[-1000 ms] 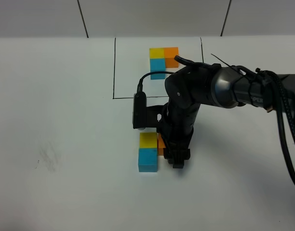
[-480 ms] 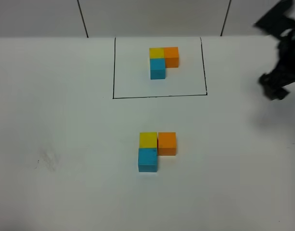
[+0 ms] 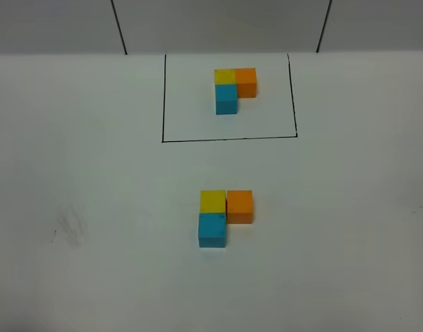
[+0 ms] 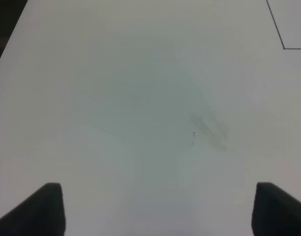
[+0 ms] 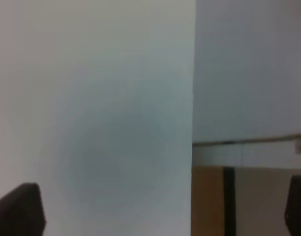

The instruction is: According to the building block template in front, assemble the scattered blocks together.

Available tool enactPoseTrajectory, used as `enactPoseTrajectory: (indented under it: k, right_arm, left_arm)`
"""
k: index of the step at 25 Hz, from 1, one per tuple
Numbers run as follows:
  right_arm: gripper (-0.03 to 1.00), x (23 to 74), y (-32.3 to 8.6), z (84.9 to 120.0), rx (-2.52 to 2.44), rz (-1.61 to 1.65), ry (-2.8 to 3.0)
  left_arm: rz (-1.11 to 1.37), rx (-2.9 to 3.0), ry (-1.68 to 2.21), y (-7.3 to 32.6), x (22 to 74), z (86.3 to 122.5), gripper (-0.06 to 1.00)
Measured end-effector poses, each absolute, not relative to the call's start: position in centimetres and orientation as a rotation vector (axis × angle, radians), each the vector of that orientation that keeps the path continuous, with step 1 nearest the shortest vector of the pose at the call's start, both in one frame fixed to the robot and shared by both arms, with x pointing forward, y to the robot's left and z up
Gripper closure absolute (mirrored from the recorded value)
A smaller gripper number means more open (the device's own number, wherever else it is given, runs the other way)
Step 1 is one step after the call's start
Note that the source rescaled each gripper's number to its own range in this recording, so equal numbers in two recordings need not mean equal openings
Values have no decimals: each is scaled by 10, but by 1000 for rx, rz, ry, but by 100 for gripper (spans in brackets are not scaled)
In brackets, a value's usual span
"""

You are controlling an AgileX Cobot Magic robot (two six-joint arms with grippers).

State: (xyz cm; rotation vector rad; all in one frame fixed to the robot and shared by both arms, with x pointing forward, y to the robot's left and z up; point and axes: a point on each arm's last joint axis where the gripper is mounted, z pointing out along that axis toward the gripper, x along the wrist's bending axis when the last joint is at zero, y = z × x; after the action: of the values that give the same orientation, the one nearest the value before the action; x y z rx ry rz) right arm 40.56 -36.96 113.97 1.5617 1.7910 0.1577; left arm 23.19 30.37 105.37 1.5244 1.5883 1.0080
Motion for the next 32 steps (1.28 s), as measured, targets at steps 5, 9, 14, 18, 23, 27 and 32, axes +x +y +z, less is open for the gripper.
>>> enactPoseTrajectory:
  k: [5, 9, 14, 18, 23, 27, 32]
  right_arm:
    - [-3, 343, -323, 1153, 1337, 374, 1824]
    - [-3, 304, -316, 1141, 1328, 419, 1814]
    - [-3, 258, -310, 1121, 1289, 547, 1721]
    - [-3, 232, -307, 1104, 1285, 613, 1680]
    - [-3, 213, -305, 1090, 1328, 706, 1594]
    - [-2, 216, -304, 1066, 1402, 696, 1634]
    - [0, 223, -301, 1054, 1441, 733, 1666]
  left_arm:
    - [1005, 1519, 1592, 304, 232, 1054, 31]
    - [1005, 1519, 1592, 304, 232, 1054, 31]
    - [1005, 1519, 1592, 304, 232, 1054, 31]
    - [1005, 1519, 1592, 304, 232, 1054, 31]
    - [1005, 1519, 1592, 304, 232, 1054, 31]
    - [1005, 1519, 1592, 304, 232, 1054, 31]
    - [1005, 1519, 1592, 304, 232, 1054, 31]
